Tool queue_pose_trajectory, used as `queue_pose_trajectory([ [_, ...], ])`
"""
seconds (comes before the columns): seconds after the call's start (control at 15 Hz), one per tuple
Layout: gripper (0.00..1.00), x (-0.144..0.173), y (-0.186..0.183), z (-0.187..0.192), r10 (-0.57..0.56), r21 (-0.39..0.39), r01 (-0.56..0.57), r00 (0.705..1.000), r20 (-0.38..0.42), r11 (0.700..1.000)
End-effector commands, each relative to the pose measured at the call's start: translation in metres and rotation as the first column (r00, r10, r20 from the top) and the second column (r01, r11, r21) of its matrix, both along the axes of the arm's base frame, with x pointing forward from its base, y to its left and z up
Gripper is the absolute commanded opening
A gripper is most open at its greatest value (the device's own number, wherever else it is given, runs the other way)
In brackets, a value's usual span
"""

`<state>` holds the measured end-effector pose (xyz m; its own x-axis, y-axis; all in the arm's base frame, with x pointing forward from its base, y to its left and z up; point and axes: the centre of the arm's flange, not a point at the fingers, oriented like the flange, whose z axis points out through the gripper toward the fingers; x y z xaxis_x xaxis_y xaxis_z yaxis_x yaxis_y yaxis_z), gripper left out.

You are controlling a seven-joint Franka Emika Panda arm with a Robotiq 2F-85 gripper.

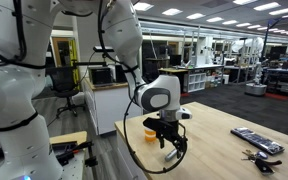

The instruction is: Put the marker in the mug

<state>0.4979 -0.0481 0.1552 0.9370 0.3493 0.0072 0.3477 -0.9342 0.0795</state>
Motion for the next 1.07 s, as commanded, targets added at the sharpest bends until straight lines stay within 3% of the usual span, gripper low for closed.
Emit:
queue_pose_trajectory([
  [0.0, 1.0, 0.003, -0.007, -0.01, 0.014, 0.006, -0.014, 1.0, 0.019, 1.0],
  [0.13, 1.0, 0.002, -0.009, -0.014, 0.016, 0.012, -0.016, 1.0, 0.013, 1.0],
  [0.27, 0.74, 0.003, -0.01, -0.018, 0.019, 0.025, -0.02, 1.0, 0.01, 1.0],
  [0.6, 0.39, 0.002, -0.013, -0.021, 0.035, 0.046, -0.035, 0.999, 0.013, 0.998],
  [1.0, 0.02, 0.018, -0.016, 0.009, 0.02, 0.013, -0.02, 1.0, 0.012, 1.0],
])
